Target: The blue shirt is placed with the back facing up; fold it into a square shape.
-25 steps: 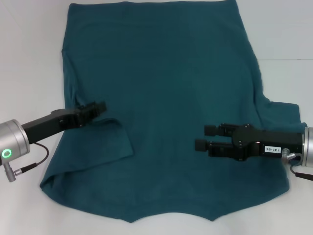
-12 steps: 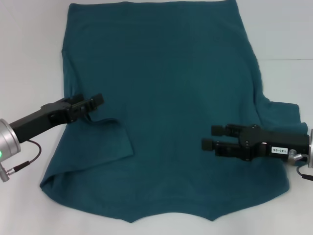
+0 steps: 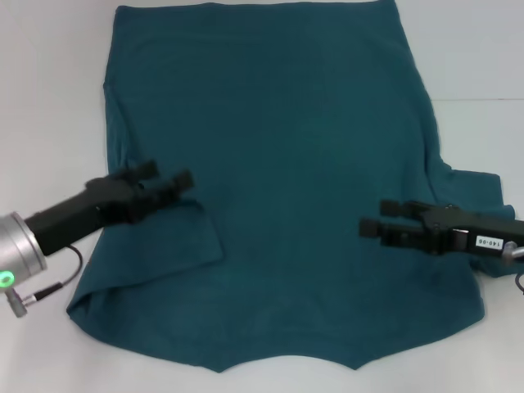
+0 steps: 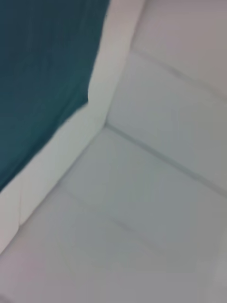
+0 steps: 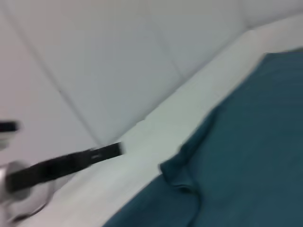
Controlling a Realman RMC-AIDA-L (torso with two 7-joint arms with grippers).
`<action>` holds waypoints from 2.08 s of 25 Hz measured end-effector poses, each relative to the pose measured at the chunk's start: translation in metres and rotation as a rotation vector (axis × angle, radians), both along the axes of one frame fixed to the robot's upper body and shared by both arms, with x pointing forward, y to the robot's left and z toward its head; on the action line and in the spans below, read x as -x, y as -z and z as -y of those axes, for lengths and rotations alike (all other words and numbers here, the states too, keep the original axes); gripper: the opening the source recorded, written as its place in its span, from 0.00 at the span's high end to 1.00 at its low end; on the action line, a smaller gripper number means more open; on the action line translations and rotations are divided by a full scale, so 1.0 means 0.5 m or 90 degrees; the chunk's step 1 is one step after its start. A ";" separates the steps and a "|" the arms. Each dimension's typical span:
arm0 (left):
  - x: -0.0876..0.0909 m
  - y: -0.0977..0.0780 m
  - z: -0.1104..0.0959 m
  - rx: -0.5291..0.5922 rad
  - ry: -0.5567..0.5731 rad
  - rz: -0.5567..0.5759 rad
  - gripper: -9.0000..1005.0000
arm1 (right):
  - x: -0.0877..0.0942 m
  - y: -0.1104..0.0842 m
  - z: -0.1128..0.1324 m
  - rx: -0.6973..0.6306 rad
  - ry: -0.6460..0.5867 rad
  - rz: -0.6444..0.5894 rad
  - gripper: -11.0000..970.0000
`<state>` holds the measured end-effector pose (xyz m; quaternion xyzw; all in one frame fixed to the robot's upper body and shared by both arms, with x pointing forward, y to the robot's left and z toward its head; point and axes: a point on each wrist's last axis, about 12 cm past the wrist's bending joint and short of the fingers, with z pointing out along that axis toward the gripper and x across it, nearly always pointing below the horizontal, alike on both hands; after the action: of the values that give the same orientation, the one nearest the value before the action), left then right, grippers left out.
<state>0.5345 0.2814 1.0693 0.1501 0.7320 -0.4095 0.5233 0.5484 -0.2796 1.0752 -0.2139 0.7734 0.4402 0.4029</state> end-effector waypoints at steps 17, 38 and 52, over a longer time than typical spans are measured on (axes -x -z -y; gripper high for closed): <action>0.042 0.035 0.068 -0.173 0.235 0.106 0.08 | -0.025 -0.005 0.102 0.016 0.175 -0.152 0.03; 0.029 0.028 0.088 -0.179 0.258 0.117 0.08 | -0.013 0.017 0.212 0.035 0.371 -0.202 0.04; 0.029 0.029 0.088 -0.178 0.258 0.114 0.08 | -0.012 0.050 0.192 0.065 0.387 -0.221 0.05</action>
<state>0.5200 0.2372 1.0548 0.4006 0.6871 -0.3858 0.4675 0.5545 -0.3757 1.0502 0.0843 0.8796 0.2909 0.3669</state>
